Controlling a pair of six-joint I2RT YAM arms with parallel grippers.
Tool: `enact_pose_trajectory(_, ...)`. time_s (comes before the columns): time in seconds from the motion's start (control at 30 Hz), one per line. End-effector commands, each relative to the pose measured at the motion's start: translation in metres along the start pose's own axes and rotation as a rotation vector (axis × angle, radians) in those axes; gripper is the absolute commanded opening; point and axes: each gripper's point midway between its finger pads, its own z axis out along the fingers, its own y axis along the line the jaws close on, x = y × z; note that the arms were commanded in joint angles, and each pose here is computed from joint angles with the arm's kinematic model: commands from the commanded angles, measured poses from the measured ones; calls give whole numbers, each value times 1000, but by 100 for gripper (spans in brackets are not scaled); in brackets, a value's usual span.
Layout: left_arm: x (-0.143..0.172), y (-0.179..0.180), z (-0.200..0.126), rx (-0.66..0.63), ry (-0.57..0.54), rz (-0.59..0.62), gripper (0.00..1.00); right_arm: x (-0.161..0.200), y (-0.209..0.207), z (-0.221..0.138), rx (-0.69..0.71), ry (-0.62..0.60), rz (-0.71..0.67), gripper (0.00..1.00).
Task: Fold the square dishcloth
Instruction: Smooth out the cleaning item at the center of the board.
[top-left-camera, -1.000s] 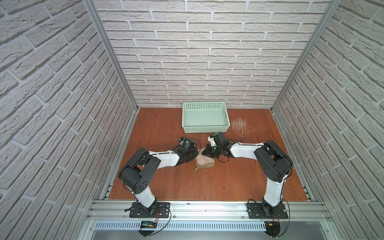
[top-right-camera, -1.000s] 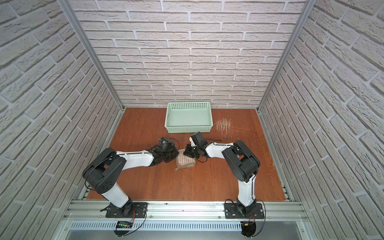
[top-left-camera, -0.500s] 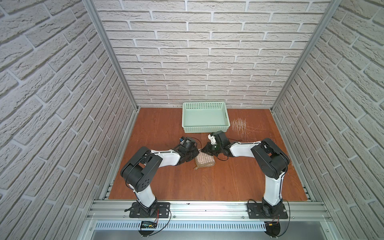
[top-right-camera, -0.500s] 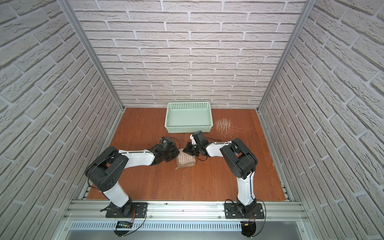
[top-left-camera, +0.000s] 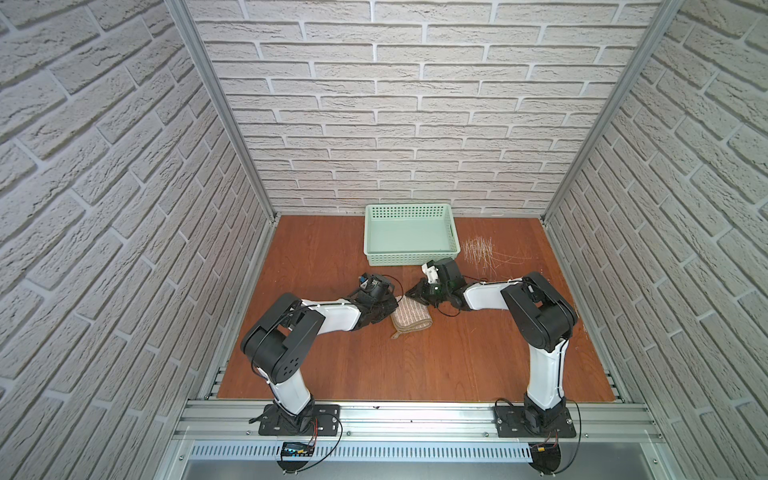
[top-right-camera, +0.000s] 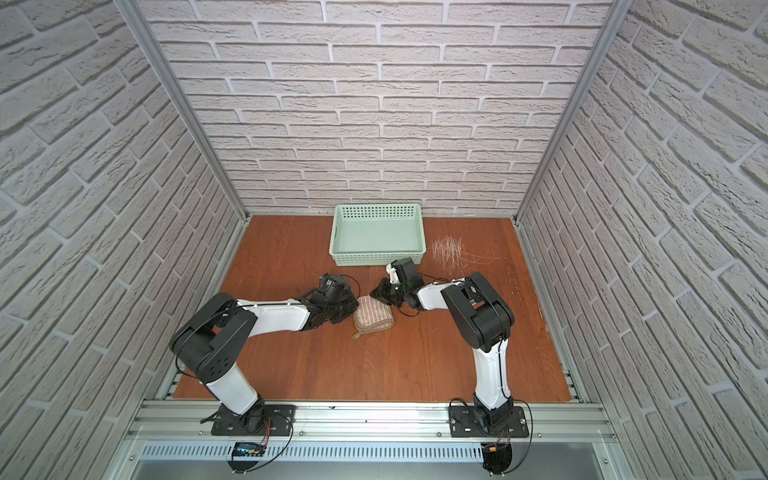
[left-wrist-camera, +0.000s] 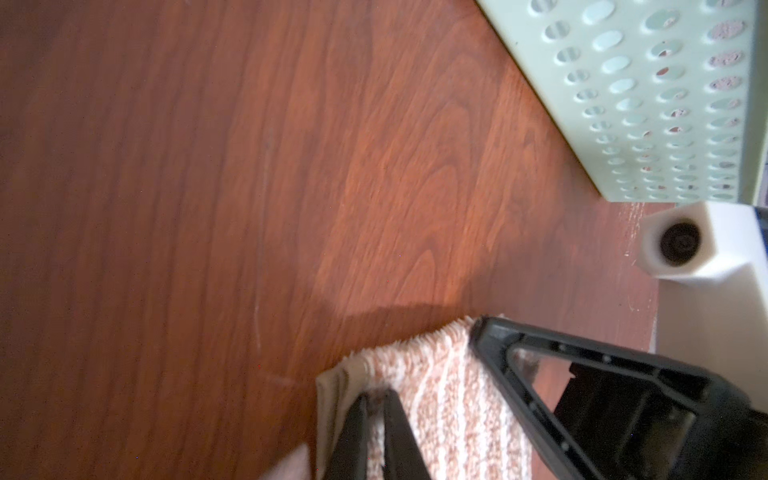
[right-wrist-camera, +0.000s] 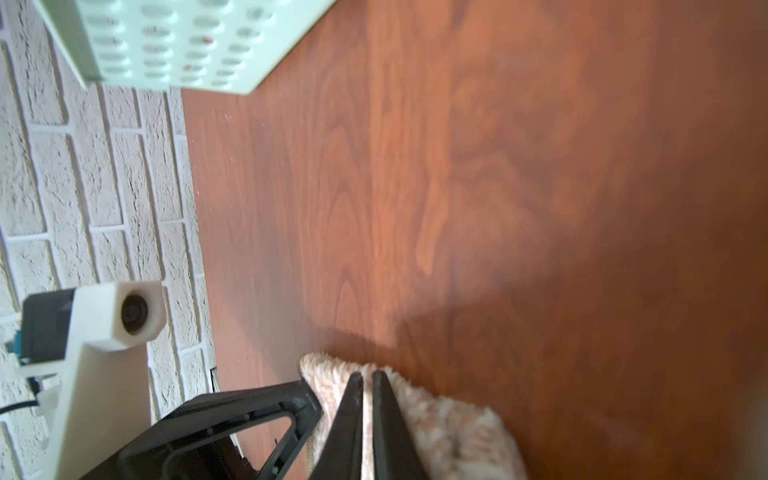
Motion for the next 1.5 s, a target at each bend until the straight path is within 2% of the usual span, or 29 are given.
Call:
enact_pose_trajectory(0.0, -1, 15, 4, -60, 1, 6, 12, -2, 10, -12, -36, -19, 4, 10)
enact_pose_trajectory(0.57, -5, 18, 2, -77, -11, 6, 12, 43, 15, -41, -82, 47, 49, 12)
enact_pose_trajectory(1.13, -13, 24, -1, -109, -28, 17, 12, 85, -16, -32, -67, 125, 91, 13)
enact_pose_trajectory(1.3, -17, 17, -6, -89, -36, 34, 13, 83, -6, -32, -98, 130, 78, 14)
enact_pose_trajectory(1.47, -21, -1, -21, -70, -60, 97, 16, 79, 18, -49, -89, 113, 11, 15)
